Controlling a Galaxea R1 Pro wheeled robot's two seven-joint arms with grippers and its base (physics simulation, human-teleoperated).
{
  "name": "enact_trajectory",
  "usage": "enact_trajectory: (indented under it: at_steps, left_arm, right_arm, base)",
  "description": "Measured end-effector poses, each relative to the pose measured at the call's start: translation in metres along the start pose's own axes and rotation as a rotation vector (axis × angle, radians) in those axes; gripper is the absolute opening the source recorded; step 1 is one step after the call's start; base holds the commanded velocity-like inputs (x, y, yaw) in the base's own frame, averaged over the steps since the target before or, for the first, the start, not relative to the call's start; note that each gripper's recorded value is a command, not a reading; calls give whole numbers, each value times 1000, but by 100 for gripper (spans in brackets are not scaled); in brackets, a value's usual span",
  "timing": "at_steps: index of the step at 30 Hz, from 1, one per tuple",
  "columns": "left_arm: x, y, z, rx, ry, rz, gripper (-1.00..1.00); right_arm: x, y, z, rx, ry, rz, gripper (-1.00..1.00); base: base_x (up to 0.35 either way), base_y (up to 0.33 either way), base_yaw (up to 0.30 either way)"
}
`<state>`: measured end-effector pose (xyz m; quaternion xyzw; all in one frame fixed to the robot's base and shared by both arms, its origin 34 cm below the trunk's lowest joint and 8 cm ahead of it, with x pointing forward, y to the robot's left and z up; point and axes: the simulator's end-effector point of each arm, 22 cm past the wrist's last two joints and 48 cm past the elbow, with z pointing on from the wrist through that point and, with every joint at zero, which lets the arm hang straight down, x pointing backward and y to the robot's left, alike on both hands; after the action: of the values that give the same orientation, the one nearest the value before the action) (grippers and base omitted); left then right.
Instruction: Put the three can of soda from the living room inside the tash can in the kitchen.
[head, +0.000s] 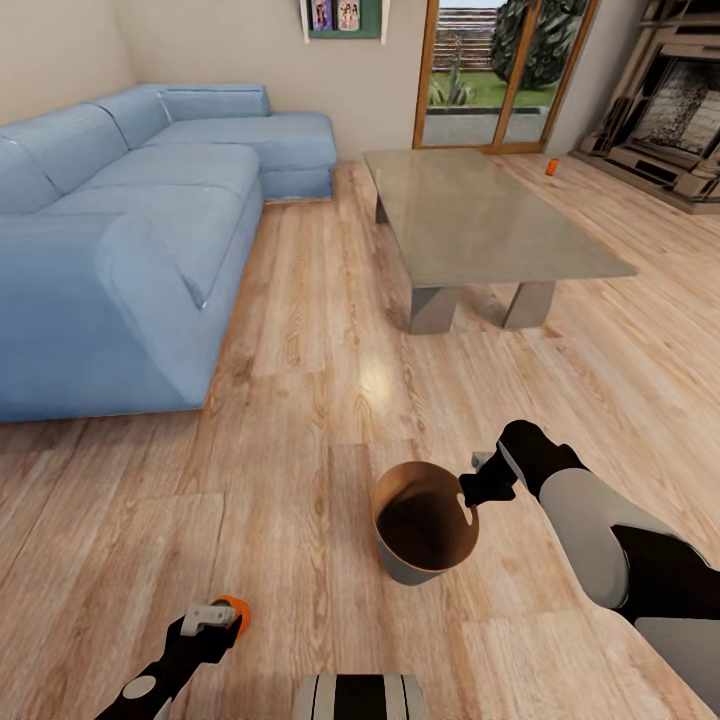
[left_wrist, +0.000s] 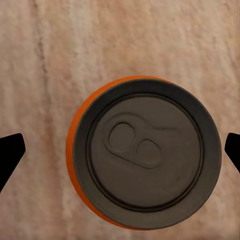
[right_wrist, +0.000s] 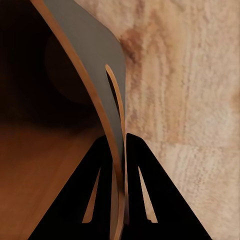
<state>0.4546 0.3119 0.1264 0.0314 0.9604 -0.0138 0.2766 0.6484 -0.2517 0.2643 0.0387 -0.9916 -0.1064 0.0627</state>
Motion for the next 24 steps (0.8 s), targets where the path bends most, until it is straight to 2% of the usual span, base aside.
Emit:
enact_trajectory:
  at_steps: [4, 5, 19, 24]
  left_arm:
    - [-1, 0, 0, 0, -2, 0, 100]
    - [-1, 0, 0, 1, -4, 2, -100]
    - [-1, -1, -1, 4, -1, 5, -100]
    - [-10, -1, -4, 3, -17, 7, -100]
  right_arm:
    - [0, 0, 0, 0, 0, 0, -100]
    - [0, 0, 0, 0, 0, 0, -100]
    - [1, 0, -1, 0, 0, 0, -100]
    - [-2, 4, -13, -2, -20, -2, -100]
  base:
    - [0, 0, 0]
    - [0, 0, 0]
    - [0, 0, 0]
    - [0, 0, 0]
